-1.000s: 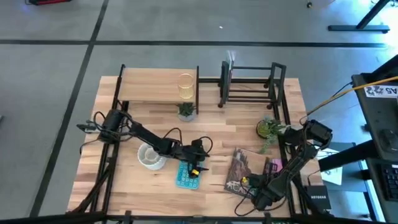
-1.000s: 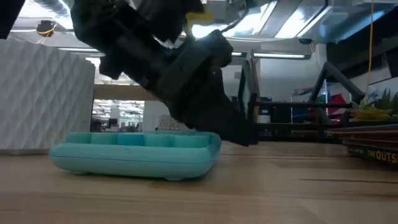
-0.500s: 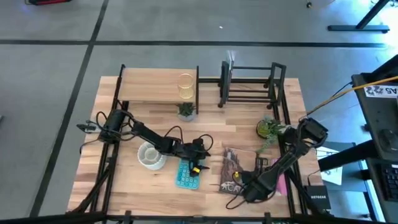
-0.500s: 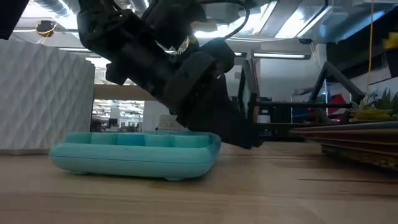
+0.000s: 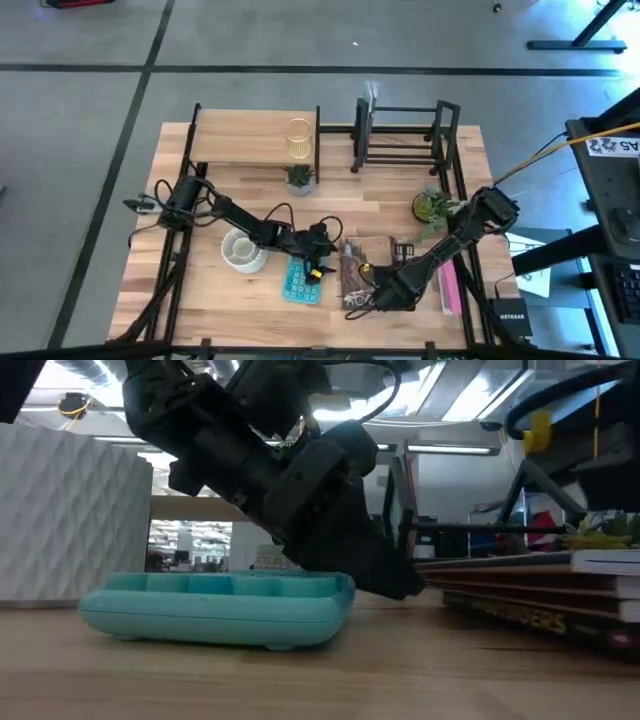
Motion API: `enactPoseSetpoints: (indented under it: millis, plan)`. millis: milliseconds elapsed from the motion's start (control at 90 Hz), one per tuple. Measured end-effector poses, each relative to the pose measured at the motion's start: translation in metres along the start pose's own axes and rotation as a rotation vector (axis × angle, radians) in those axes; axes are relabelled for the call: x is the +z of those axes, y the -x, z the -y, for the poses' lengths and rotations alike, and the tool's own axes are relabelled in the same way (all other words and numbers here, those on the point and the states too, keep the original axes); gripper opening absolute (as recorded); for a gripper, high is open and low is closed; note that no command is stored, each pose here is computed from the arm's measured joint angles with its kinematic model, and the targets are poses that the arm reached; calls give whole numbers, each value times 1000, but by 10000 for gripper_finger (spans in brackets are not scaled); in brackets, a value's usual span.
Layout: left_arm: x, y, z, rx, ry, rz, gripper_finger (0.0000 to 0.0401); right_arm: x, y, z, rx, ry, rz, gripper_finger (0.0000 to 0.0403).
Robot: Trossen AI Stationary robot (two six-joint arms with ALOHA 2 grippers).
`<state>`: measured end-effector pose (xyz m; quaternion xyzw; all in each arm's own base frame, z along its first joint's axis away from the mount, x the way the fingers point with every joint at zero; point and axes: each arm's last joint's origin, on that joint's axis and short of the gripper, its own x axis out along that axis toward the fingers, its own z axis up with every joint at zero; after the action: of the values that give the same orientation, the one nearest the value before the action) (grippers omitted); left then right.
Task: Stock shelves
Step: Put the brown book on the book shelf
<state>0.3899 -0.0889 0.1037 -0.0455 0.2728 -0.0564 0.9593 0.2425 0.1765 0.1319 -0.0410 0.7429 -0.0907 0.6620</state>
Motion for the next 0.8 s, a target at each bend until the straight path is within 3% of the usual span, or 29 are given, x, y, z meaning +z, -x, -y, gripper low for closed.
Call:
enactPoseSetpoints:
  millis: [267, 544, 689, 800]
  plan:
    - [-1, 0, 0, 4, 30, -10, 295, 12, 6, 3, -25, 35, 73, 49]
    - [0, 0, 0, 7, 84, 10, 295, 8, 28, 11, -156, 54, 23, 49]
    - [1, 4, 3, 23, 77, -20, 295, 1, 44, 6, -73, 11, 5, 49]
    - [9, 17, 4, 126, 28, -62, 295, -13, 55, -12, 9, -29, 48, 49]
